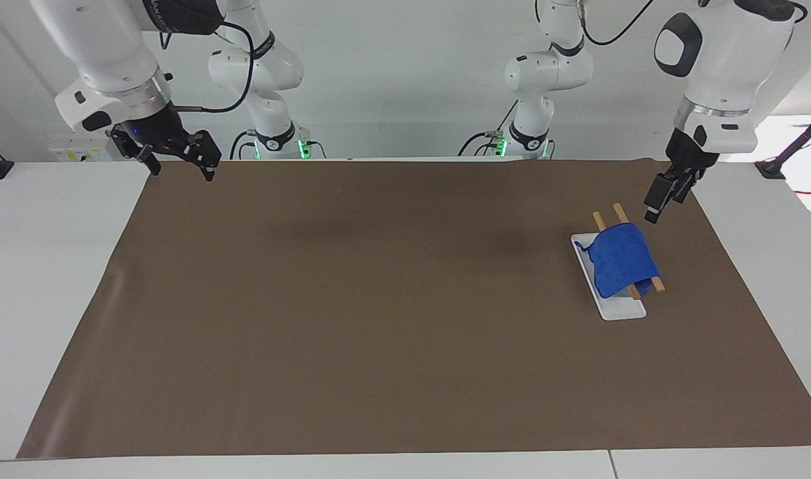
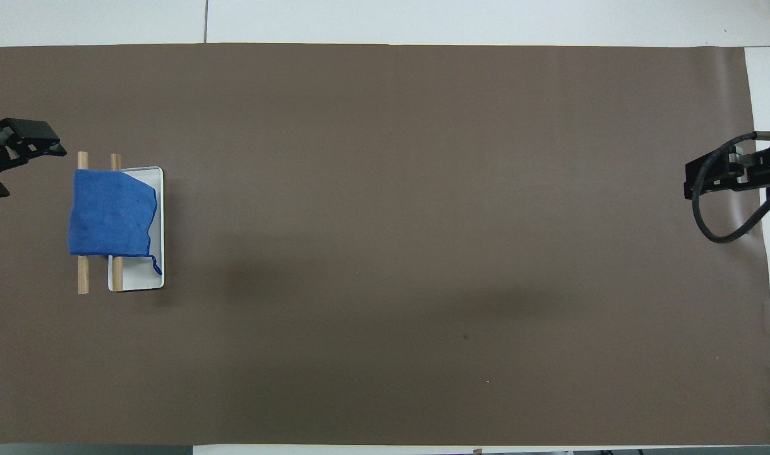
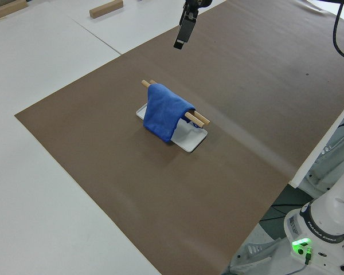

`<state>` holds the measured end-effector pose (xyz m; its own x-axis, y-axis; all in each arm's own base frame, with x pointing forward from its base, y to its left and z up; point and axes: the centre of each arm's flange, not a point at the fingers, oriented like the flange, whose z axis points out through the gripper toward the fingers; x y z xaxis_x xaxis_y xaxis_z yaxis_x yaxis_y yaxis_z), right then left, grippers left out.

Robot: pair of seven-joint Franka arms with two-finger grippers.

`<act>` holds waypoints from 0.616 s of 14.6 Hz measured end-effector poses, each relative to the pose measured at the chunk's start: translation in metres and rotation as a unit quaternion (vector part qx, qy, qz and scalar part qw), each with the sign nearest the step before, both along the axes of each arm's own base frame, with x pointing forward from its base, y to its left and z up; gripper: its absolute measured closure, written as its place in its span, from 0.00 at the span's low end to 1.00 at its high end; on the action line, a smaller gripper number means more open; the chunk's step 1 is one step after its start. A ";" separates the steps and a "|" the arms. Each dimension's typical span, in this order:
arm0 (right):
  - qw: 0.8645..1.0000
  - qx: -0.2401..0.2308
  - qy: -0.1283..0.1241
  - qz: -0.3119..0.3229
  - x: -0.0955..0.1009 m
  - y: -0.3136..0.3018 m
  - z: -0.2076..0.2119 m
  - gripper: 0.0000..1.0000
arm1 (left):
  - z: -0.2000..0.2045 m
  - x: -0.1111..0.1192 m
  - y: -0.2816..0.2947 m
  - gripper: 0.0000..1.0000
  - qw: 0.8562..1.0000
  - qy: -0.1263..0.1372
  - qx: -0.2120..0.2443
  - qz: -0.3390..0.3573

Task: Right arm passes towel to left arm to hang
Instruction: 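Release the towel and draw the left gripper back from the rack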

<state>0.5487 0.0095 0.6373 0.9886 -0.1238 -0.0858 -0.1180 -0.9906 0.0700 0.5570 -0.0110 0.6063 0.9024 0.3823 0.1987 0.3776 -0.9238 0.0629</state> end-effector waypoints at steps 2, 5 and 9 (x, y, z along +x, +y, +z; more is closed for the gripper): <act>1.000 0.000 0.000 0.000 0.000 0.000 0.000 0.00 | 0.009 0.002 0.002 0.00 0.997 0.022 0.009 -0.074; 1.000 0.000 0.000 0.000 0.000 0.000 0.000 0.00 | 0.020 -0.003 0.002 0.00 0.990 0.053 0.013 -0.126; 1.000 0.000 0.000 0.000 0.000 0.000 0.000 0.00 | 0.014 -0.011 0.001 0.00 0.981 0.091 0.010 -0.171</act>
<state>0.5487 0.0095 0.6373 0.9886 -0.1238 -0.0859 -0.1180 -0.9906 0.0693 0.5459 -0.0097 0.6207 0.9985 0.0488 0.0261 0.0487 -0.9988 0.0042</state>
